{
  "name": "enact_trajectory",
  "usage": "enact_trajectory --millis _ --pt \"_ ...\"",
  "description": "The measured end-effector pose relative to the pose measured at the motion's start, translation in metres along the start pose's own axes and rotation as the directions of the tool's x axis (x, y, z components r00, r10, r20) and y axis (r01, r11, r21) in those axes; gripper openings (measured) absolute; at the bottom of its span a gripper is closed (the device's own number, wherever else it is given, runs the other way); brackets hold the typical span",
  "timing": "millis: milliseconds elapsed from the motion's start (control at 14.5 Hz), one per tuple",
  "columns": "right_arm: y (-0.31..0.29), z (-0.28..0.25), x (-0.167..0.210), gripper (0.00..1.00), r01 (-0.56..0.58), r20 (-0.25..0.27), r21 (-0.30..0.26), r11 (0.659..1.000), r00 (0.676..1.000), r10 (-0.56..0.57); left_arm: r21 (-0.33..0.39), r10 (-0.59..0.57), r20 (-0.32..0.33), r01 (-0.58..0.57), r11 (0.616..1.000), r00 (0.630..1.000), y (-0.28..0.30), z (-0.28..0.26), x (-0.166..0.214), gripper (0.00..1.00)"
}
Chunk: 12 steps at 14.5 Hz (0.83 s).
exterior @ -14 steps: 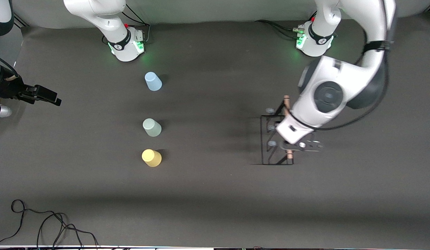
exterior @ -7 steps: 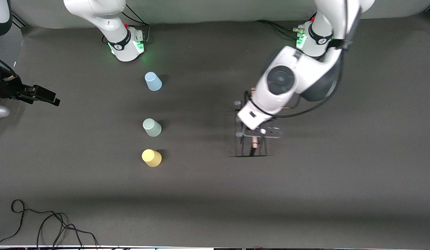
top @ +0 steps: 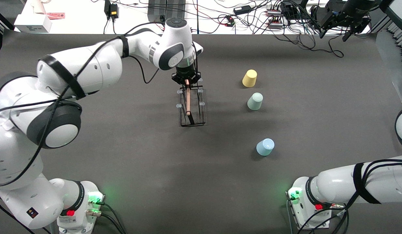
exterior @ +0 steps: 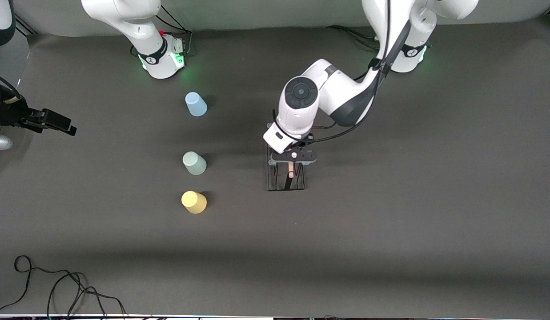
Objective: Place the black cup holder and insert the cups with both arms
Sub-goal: 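Lower the rack onto the table center and open the left gripper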
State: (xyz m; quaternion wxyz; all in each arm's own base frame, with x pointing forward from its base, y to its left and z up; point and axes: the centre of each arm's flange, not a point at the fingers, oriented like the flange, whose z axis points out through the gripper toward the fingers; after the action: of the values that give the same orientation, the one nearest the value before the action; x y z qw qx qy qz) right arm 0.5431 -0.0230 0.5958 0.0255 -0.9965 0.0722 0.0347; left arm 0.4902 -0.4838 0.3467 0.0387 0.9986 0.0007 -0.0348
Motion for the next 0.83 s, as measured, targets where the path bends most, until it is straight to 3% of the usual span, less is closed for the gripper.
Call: enact_trajectory --millis 138,345,621,828 --pt "0.0 0.0 0.0 1.0 0.001 0.0 0.0 1.0 1.0 -0.001 -0.001 0.004 0.0 -0.004 1.0 1.0 0.003 0.002 0.0 0.15" --pt "0.0 0.0 0.0 1.0 0.004 0.0 0.0 1.0 1.0 -0.004 -0.003 0.003 -0.005 -0.003 1.0 1.0 0.003 0.0 0.001 0.25" --pt "0.0 0.0 0.0 1.0 0.006 0.0 0.0 1.0 1.0 -0.006 -0.017 -0.015 -0.034 0.014 1.0 0.999 -0.004 -0.017 0.014 0.67" --pt "0.0 0.0 0.0 1.0 0.006 0.0 0.0 1.0 1.0 -0.006 -0.016 -0.02 -0.094 0.019 1.0 0.995 -0.034 -0.07 0.039 0.97"
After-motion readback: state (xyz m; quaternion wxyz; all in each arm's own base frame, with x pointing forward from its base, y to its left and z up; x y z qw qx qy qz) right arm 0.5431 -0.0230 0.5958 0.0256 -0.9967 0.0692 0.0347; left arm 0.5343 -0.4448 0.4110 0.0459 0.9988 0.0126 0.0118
